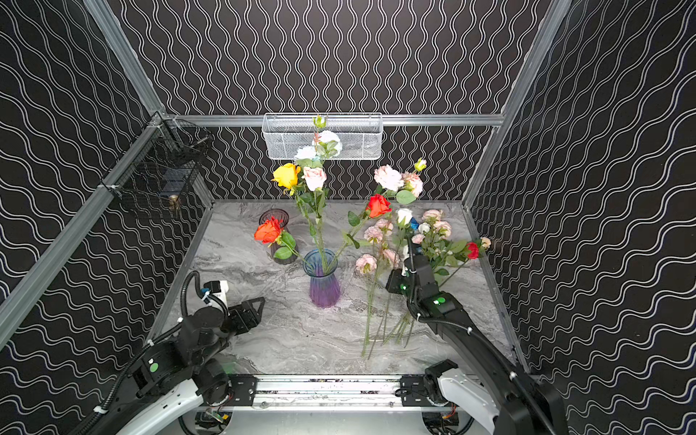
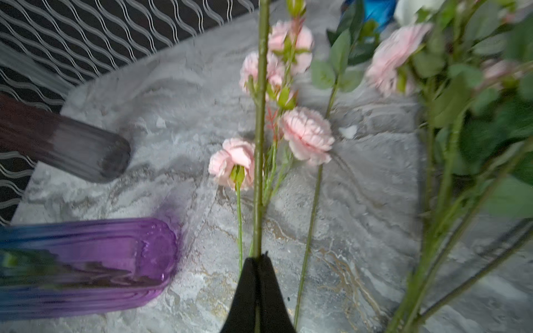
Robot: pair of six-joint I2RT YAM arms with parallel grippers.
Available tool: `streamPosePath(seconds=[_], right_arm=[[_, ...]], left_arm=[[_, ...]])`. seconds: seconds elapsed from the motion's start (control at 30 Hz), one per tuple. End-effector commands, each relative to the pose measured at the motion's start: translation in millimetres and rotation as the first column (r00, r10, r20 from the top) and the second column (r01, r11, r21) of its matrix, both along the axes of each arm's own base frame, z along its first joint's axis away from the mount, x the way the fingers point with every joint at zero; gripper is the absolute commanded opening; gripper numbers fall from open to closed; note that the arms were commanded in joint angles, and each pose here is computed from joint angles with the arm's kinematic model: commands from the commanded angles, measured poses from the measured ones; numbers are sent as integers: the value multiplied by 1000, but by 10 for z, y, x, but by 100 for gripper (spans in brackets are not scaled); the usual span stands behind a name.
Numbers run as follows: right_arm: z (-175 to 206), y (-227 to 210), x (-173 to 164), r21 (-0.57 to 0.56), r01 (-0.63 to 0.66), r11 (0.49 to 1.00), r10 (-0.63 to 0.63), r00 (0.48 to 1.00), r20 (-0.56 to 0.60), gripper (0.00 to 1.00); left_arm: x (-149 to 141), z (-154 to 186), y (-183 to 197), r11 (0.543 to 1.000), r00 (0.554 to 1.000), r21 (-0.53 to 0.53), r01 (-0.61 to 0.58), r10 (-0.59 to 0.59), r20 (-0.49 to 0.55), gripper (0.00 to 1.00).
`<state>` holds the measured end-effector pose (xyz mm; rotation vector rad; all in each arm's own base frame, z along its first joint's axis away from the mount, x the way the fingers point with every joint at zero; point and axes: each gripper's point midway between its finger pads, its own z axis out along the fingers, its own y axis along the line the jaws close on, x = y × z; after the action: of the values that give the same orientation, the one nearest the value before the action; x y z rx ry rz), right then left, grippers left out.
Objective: Arrange flowers in a vase
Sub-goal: Pick up the flower from the flowers.
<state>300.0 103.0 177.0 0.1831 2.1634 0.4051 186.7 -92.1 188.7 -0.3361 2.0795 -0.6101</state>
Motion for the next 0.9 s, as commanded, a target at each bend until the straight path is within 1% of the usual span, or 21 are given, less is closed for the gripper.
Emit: streamPosePath(seconds=[0.0,0.03,0.1,0.2,0.27,0.4,0.47,0.57,0.67,0.7,0.73,0.87], right_arm=[[507,-225,17,35,114,993,-119,974,192,0],[659,-258,-18,50,115,992,-124,958,258,0],[965,-309,-119,108,104,989,-139,906,399,0],[1370,-396,-284,158,90,983,-163,823,544,0],[1619,-416,-374,163,70,984,-156,775,613,0],[2128,-304,-519,125,-28,992,-72,687,723,0],[2330,-209,-566,119,-92,989,-30,657,753,0],[2616,-21,-657,116,-213,970,35,593,804,0],[2814,171,-642,92,-290,953,95,573,814,0],[2883,313,-679,84,-339,937,130,562,817,0],[2936,404,-690,71,-360,930,152,553,819,0],[3127,916,-802,-27,-424,905,260,502,824,0]], left_arm=[[26,201,113,999,997,9,-41,40,69,84],[20,244,140,999,995,7,-49,48,82,84],[8,312,201,998,992,2,-67,66,107,84],[-18,377,281,996,987,-13,-91,92,133,84],[-39,403,324,995,984,-20,-101,102,143,84],[-83,486,411,992,979,-30,-120,123,162,84],[-99,521,450,991,977,-29,-130,133,168,84],[-122,559,505,989,974,-25,-144,146,174,85],[-145,569,543,988,972,-24,-151,153,176,84],[-151,568,554,988,972,-25,-153,155,178,85],[-156,570,567,987,971,-24,-156,158,181,84],[-188,593,628,985,965,-36,-169,173,197,85]])
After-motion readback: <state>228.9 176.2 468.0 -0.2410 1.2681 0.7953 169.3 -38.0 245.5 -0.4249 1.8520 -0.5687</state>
